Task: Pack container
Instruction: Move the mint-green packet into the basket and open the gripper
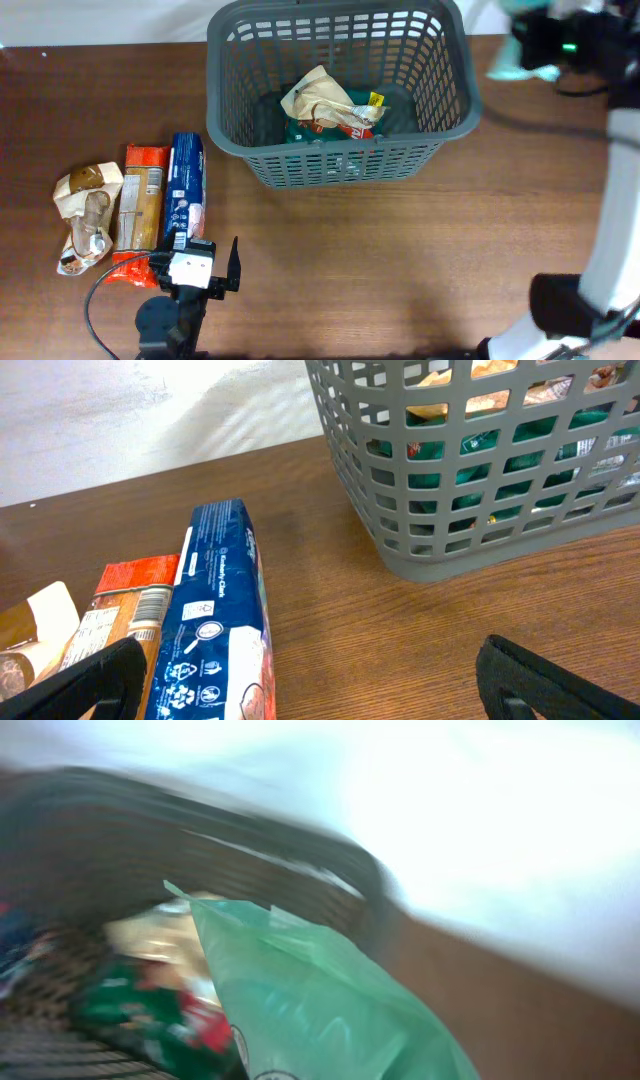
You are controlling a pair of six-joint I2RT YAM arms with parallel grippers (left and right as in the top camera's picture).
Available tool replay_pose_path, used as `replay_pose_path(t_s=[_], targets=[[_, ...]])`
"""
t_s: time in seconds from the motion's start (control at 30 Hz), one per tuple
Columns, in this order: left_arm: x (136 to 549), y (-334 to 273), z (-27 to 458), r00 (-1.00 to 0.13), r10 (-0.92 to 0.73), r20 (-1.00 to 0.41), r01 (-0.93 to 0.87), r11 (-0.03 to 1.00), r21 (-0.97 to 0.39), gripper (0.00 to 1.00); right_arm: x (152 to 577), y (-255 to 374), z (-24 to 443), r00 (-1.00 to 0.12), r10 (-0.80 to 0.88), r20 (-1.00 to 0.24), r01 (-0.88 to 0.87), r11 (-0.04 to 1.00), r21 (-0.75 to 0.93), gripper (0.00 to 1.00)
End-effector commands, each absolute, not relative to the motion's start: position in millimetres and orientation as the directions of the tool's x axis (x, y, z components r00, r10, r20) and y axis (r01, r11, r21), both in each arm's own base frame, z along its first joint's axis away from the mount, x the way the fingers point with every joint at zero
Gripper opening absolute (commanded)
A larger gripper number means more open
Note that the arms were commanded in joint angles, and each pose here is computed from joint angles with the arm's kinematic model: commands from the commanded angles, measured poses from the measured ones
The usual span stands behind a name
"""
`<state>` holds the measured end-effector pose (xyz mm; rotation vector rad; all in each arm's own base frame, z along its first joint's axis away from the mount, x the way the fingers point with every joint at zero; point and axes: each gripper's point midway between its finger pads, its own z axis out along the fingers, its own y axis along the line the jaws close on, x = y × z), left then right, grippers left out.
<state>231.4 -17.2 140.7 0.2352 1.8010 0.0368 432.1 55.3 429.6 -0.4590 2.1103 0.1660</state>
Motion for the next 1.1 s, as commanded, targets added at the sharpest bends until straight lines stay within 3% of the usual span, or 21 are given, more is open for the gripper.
replay_pose_path(t_s=[0.0, 0.2, 0.4, 0.63, 0.67, 0.7, 0.73, 0.77, 0.83, 0.87, 1.07], targets=[[231, -19, 140, -0.219, 0.171, -0.961, 0.148, 0.979, 0.141, 0.99, 423, 135, 431, -0.308, -0.532, -0.789, -0.585, 0.76, -0.283, 0.03], [231, -19, 140, -0.219, 0.171, -0.961, 0.148, 0.979, 0.141, 0.99, 464, 192, 351, -0.298, -0.7, -0.649, -0.682, 0.632, -0.369, 0.04], [231, -19, 140, -0.219, 0.171, -0.961, 0.148, 0.979, 0.141, 0.99, 511, 212, 256, -0.383, -0.726, -0.571, -0.729, 0.617, -0.297, 0.04], [231, -19, 140, -0.219, 0.171, -0.961, 0.148, 0.979, 0.141, 0.99, 518, 229, 203, -0.424, -0.746, -0.514, -0.761, 0.601, -0.245, 0.04], [231, -19, 140, -0.219, 0.171, -0.961, 0.148, 0.979, 0.141, 0.99, 518, 229, 203, -0.435, -0.736, -0.519, -0.753, 0.613, -0.238, 0.1], [231, -19, 140, -0.219, 0.171, -0.961, 0.149, 0.979, 0.141, 0.99, 519, 229, 204, -0.444, -0.727, -0.524, -0.747, 0.624, -0.232, 0.47], [231, -19, 140, -0.219, 0.171, -0.961, 0.148, 0.979, 0.141, 0.99, 519, 228, 205, -0.453, -0.719, -0.527, -0.738, 0.634, -0.231, 0.68], [231, -19, 140, -0.219, 0.171, -0.961, 0.148, 0.979, 0.141, 0.99, 519, 227, 210, -0.45, -0.718, -0.531, -0.733, 0.637, -0.239, 0.73], [231, -19, 140, -0.219, 0.171, -0.961, 0.149, 0.979, 0.141, 0.99, 518, 220, 229, -0.453, -0.703, -0.547, -0.705, 0.659, -0.263, 0.73], [231, -19, 140, -0.219, 0.171, -0.961, 0.148, 0.979, 0.141, 0.99, 517, 209, 258, -0.46, -0.672, -0.58, -0.652, 0.699, -0.293, 0.8], [231, -19, 140, -0.219, 0.171, -0.961, 0.148, 0.979, 0.141, 0.99, 500, 132, 365, -0.466, -0.488, -0.739, -0.434, 0.853, -0.29, 0.89]])
